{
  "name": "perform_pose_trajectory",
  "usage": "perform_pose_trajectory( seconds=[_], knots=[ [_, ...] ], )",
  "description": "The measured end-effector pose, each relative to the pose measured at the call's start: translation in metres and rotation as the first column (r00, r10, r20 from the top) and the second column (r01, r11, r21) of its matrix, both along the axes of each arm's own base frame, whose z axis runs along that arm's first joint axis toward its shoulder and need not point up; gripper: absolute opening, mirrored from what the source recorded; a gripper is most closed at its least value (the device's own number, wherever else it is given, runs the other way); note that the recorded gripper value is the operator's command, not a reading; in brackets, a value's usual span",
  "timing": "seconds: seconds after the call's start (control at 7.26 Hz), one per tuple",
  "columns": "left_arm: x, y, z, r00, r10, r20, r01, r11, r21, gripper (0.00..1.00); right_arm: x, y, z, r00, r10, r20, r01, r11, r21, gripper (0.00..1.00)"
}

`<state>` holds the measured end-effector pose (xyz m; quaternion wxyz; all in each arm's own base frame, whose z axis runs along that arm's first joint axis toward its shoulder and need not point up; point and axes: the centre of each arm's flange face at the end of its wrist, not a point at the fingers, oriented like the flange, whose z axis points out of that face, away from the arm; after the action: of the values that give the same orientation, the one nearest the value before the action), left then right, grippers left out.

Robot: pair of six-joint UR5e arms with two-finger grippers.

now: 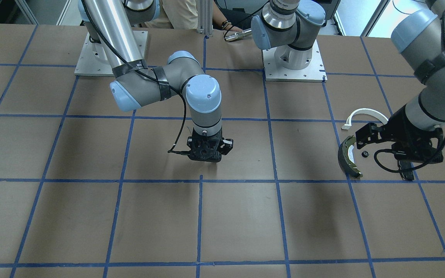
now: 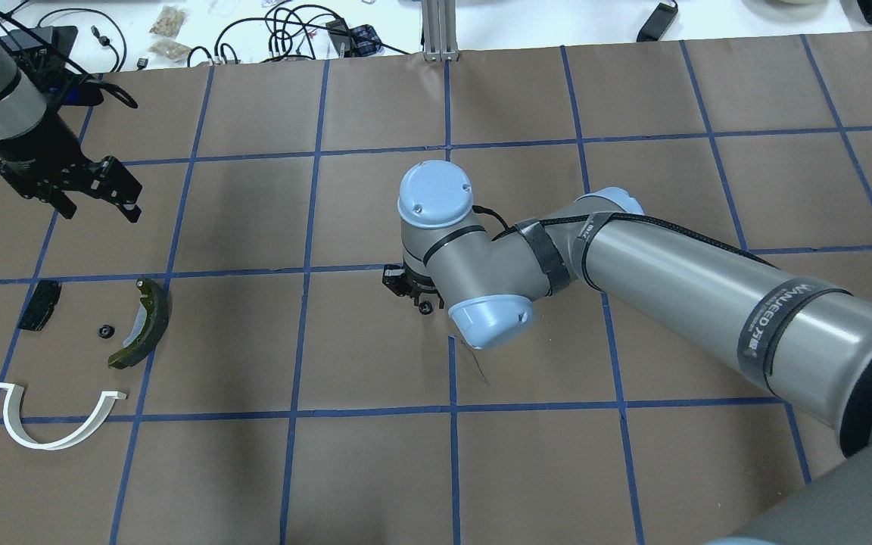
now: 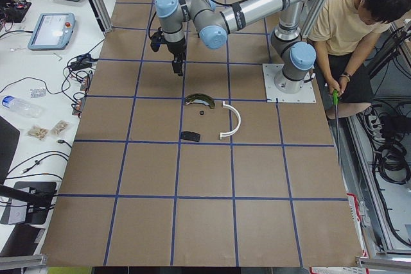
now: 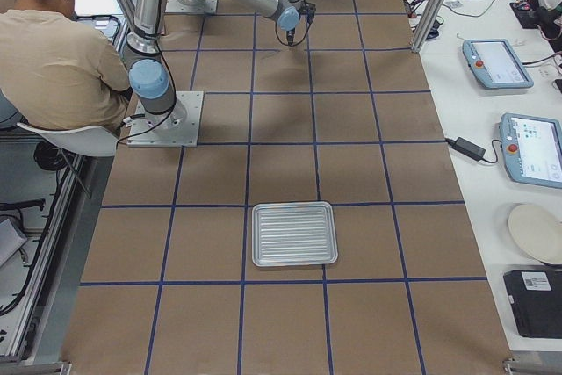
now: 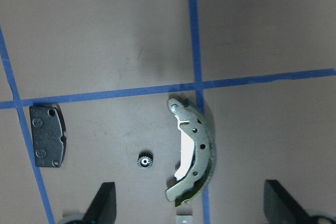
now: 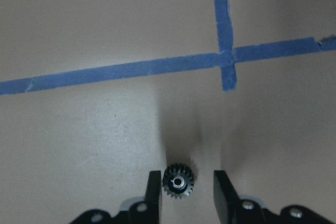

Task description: Place bearing gear from tray to pile

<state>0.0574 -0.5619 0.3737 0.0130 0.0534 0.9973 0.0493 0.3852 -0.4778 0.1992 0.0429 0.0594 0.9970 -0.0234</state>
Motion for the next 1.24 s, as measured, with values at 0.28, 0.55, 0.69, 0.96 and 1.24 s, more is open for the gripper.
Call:
perform_pose_trajectory(
  seconds=[0.28, 0.55, 0.69, 0.96, 1.24],
  knots=[
    [-0.049, -0.006, -0.006, 1.000, -0.017, -0.003, 0.017, 1.000, 0.000, 1.00, -0.049, -0.045, 0.048, 1.000, 0.024, -0.011, -0.024, 0.999, -0.047, 1.00],
    [-0.117, -0.007, -0.016, 0.999, -0.029, -0.043, 0.028, 1.000, -0.006, 1.00, -0.142, -0.103, 0.121, 0.998, 0.043, -0.037, -0.045, 0.998, -0.040, 1.00],
    [-0.158, -0.004, -0.023, 0.998, -0.040, -0.052, 0.040, 0.999, -0.007, 1.00, -0.182, -0.119, 0.169, 0.997, 0.053, -0.047, -0.055, 0.998, -0.028, 1.00],
    [-0.239, 0.011, -0.053, 0.997, -0.057, -0.050, 0.057, 0.998, -0.011, 1.00, -0.226, -0.108, 0.251, 0.997, 0.055, -0.056, -0.053, 0.998, 0.038, 1.00],
    [-0.305, 0.034, -0.099, 0.996, -0.047, -0.073, 0.046, 0.999, -0.023, 1.00, -0.237, -0.071, 0.286, 0.995, 0.065, -0.078, -0.061, 0.997, 0.053, 1.00]
  ],
)
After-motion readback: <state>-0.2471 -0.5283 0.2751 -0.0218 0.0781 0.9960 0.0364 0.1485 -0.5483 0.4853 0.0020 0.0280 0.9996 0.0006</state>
